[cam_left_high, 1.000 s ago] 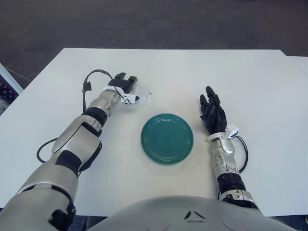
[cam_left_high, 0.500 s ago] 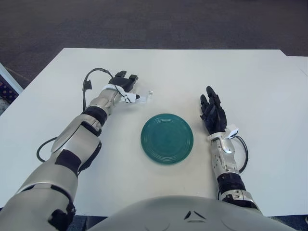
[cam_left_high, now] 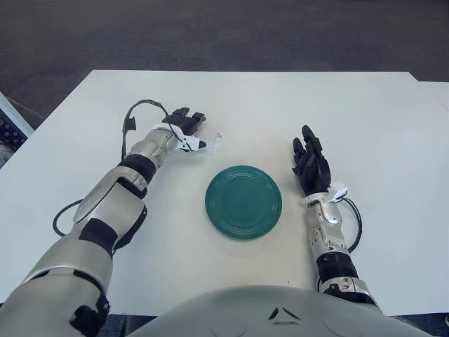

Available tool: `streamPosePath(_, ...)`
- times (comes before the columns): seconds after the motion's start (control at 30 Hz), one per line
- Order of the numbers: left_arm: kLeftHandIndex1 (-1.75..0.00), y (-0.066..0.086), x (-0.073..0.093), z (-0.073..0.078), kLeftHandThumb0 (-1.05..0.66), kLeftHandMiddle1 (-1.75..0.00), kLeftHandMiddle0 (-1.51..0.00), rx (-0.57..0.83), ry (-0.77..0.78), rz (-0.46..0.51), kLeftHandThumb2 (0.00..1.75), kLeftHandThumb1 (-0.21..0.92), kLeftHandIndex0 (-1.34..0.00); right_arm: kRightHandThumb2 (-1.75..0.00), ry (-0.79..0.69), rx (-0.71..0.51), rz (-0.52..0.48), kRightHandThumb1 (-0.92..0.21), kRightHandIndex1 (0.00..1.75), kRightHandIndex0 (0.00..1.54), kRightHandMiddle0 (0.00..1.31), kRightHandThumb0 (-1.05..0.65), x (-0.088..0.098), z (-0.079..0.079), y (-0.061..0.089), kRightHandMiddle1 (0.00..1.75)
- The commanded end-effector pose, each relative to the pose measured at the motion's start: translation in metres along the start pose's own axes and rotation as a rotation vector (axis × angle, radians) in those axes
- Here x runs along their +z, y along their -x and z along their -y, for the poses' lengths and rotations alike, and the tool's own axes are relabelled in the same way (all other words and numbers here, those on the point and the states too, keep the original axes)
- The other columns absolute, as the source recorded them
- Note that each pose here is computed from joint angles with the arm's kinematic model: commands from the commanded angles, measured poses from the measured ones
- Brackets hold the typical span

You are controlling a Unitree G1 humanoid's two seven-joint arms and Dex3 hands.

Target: Put the charger into the plate.

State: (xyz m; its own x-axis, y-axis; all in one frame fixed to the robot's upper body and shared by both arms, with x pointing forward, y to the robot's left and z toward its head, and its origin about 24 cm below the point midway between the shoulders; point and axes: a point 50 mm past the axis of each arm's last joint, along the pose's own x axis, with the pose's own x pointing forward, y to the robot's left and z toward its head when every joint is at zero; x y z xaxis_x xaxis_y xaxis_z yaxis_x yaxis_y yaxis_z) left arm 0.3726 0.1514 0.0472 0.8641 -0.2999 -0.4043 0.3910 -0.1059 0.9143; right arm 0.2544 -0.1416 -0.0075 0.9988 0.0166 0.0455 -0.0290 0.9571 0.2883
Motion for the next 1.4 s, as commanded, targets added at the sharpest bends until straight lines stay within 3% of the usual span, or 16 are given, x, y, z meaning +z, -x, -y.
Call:
streamPosePath(0.0, -0.70, 0.0022, -0.0050, -0.0096, -1.05, -0.01, -0.02, -0.019, -0.018, 0.014, 0.71, 0.92, -0.10, -1.04, -0.054, -0.090, -0.308, -0.92, 0.00, 0.00, 0.00, -0.98, -0.0572, 0.0083, 0.0516, 0.13)
streamPosePath(0.3, -0.74, 0.0045, -0.0052, -0.0082, -1.05, -0.02, -0.06, -0.059, -0.046, 0.054, 0.70, 0.92, -0.16, -1.04, -0.052, -0.091, -0.311, -0.92, 0.00, 0.00, 0.00, -0.99, -0.0571, 0.0075, 0.0522, 0.14)
streamPosePath(1.37, -0.73, 0.0030, -0.0026, -0.0022, -1.05, 0.00, -0.04, -0.052, -0.100, 0.064, 0.75, 0.92, -0.14, -1.01, -0.100, -0.091, -0.303, -0.92, 0.00, 0.01, 0.00, -0.95, -0.0589, 0.0073, 0.0551, 0.16)
